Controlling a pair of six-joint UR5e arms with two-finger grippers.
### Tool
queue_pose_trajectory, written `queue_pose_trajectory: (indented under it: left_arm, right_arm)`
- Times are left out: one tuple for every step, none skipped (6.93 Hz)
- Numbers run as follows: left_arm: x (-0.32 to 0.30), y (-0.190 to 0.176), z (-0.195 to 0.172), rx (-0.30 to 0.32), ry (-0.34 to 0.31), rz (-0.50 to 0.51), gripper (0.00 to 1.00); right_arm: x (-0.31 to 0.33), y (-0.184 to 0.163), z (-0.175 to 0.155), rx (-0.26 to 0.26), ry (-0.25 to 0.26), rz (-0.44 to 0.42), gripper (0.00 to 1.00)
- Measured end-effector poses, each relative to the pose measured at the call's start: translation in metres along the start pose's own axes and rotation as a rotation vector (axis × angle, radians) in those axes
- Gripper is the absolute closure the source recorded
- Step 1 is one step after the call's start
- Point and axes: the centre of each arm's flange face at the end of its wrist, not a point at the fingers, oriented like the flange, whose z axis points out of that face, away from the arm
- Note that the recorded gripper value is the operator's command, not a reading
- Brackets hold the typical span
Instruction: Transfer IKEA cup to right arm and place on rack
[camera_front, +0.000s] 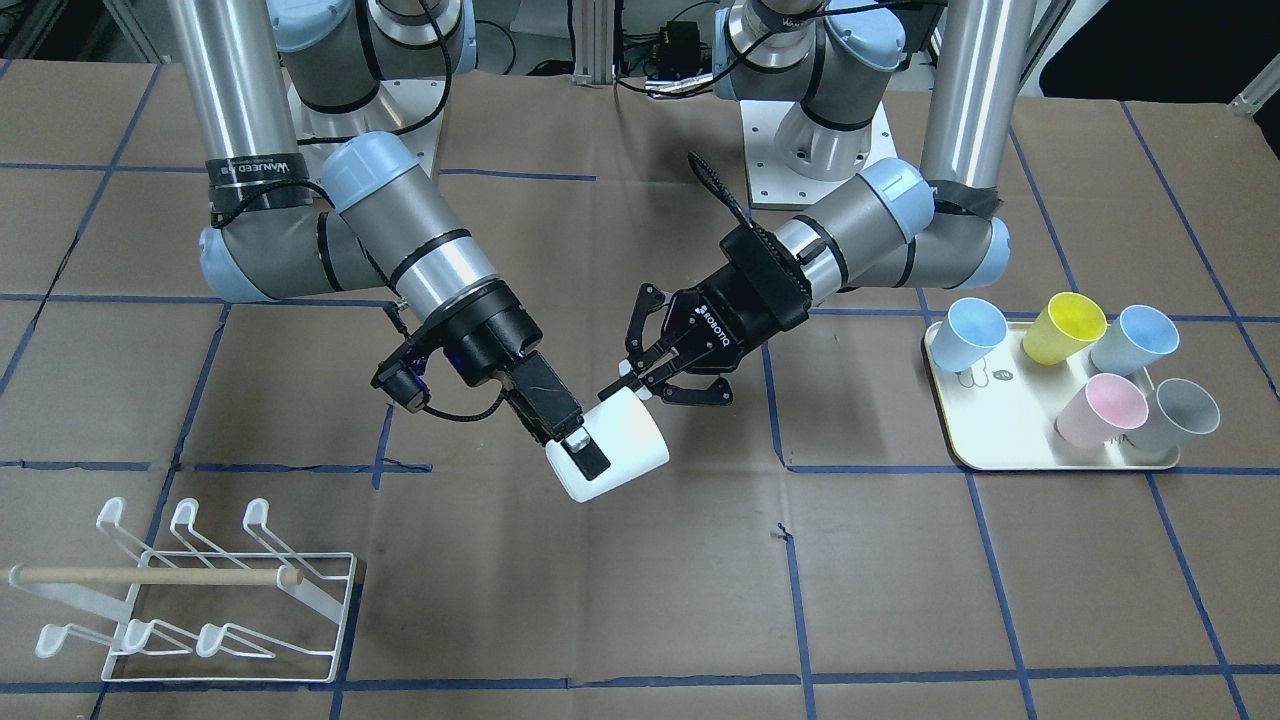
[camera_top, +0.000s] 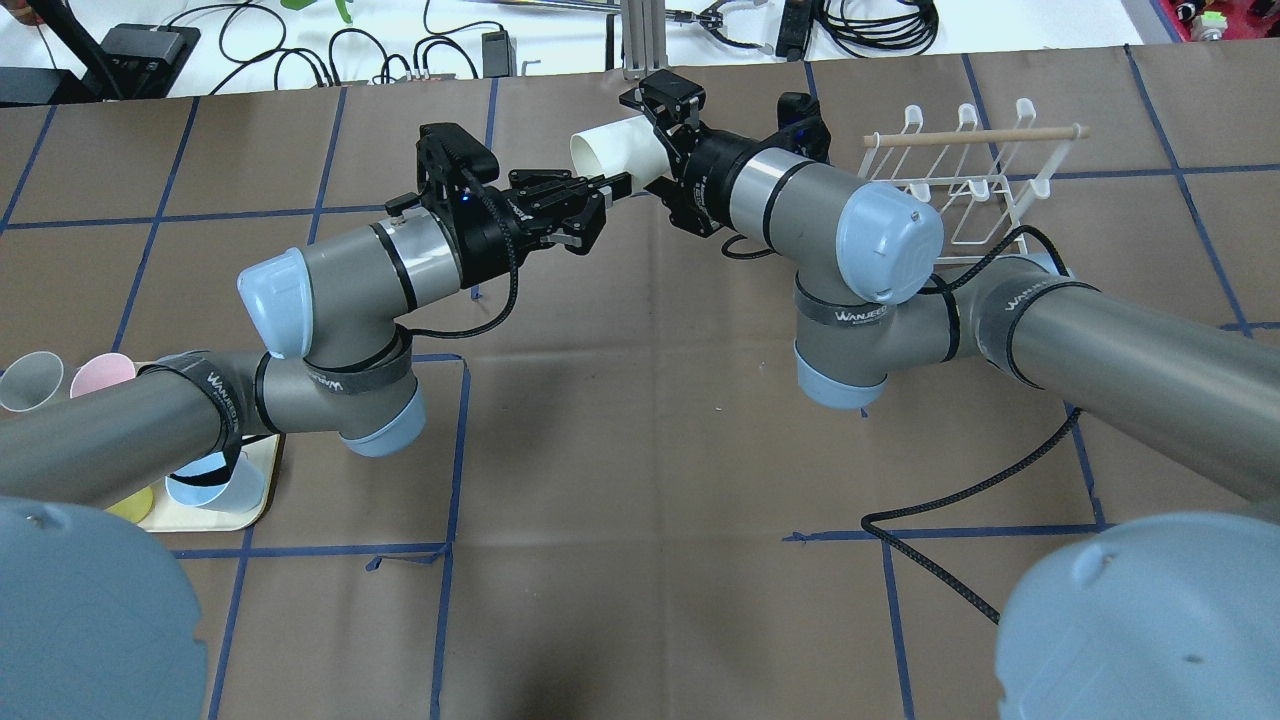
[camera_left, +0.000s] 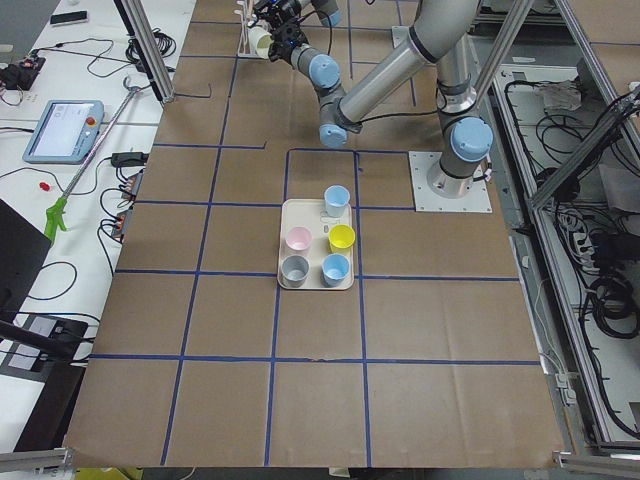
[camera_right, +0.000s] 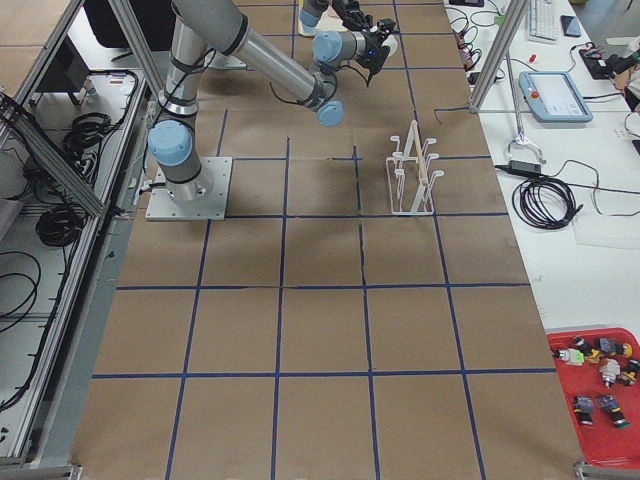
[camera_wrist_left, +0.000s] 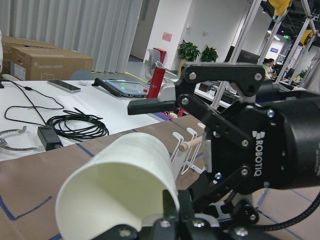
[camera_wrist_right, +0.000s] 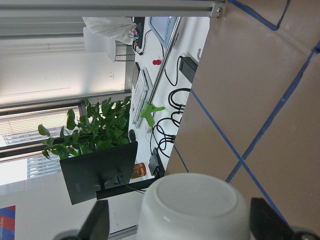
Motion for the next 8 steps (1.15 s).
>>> queue_pose_trajectory:
  left_arm:
    - [0.0000, 0.0002, 0.0001, 0.000, 0.000, -0.001, 0.96]
    - [0.0000, 0.0002, 0.0002, 0.000, 0.000, -0.001, 0.96]
    - [0.0000, 0.0002, 0.0002, 0.000, 0.000, -0.002, 0.95]
    - [0.0000, 0.0003, 0.0002, 0.000, 0.000, -0.002, 0.95]
    - [0.0000, 0.0003, 0.0002, 0.000, 0.000, -0.002, 0.94]
    - [0.0000, 0.0002, 0.0002, 0.000, 0.000, -0.002, 0.93]
    - [0.0001, 0.0002, 0.0001, 0.000, 0.000, -0.001, 0.88]
    - [0.0001, 0.0001, 0.0001, 0.000, 0.000, -0.002, 0.80]
  right_arm:
    - [0.0009, 0.0001, 0.0013, -0.001, 0.002, 0.000, 0.02]
    - [0.0016, 0.0000, 0.0019, -0.002, 0.003, 0.000, 0.06]
    - [0.0020, 0.0000, 0.0020, -0.003, 0.003, 0.000, 0.15]
    - [0.0023, 0.0000, 0.0021, -0.003, 0.004, 0.000, 0.29]
    - [0.0023, -0.0003, 0.0019, -0.002, 0.004, 0.000, 0.43]
    - [0.0020, -0.0005, 0.0017, -0.002, 0.003, 0.000, 0.54]
    - [0.0024, -0.0007, 0.0015, -0.002, 0.004, 0.000, 0.59]
    - [0.0026, -0.0008, 0.0013, -0.003, 0.004, -0.001, 0.63]
